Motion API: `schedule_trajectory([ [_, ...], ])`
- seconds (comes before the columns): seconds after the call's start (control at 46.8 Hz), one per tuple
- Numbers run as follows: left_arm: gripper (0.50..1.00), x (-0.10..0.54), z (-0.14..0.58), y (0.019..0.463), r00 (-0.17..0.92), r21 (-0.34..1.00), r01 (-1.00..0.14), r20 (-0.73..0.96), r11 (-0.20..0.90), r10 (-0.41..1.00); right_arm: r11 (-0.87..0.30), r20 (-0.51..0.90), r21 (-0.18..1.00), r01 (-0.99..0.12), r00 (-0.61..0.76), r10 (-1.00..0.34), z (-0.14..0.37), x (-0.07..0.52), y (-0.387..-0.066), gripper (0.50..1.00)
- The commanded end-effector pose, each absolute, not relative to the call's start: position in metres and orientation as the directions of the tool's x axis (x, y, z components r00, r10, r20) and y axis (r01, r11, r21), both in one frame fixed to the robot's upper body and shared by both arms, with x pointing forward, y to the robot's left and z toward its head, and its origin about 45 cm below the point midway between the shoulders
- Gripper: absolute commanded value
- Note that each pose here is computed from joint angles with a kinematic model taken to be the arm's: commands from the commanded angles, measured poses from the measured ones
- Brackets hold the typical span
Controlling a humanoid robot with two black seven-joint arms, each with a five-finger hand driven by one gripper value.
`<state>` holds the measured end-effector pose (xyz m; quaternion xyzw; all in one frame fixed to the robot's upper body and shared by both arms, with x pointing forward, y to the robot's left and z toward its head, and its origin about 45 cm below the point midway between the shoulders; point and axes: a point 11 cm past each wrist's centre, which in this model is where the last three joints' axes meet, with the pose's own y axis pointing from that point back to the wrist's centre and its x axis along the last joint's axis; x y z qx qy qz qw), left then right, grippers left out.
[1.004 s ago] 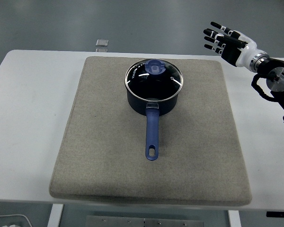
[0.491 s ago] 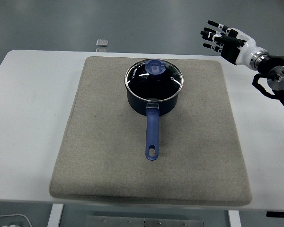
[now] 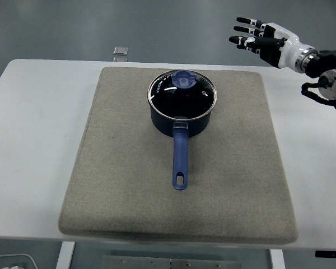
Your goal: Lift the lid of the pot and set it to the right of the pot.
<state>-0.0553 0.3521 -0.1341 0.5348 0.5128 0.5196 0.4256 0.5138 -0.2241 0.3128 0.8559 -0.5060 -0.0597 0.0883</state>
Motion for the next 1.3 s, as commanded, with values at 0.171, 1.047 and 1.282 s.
schedule_trajectory([
  [0.171, 1.000, -0.055, -0.134, 0.352, -0.067, 0.988, 0.106, 0.119, -0.112, 0.991, -0.549, 0.242, 0.256, -0.796, 0.602, -0.760, 0.335, 0.505, -0.190, 0.921],
  [1.047, 1.000, -0.055, -0.134, 0.352, -0.067, 0.988, 0.106, 0.119, -0.112, 0.991, -0.537, 0.769, 0.531, -0.655, 0.639, -0.019, 0.351, 0.480, -0.103, 0.919],
  [1.282, 1.000, -0.055, -0.134, 0.352, -0.067, 0.988, 0.106, 0.119, -0.112, 0.991, -0.527, 0.788, 0.546, -0.651, 0.613, 0.059, 0.351, 0.477, -0.092, 0.911],
])
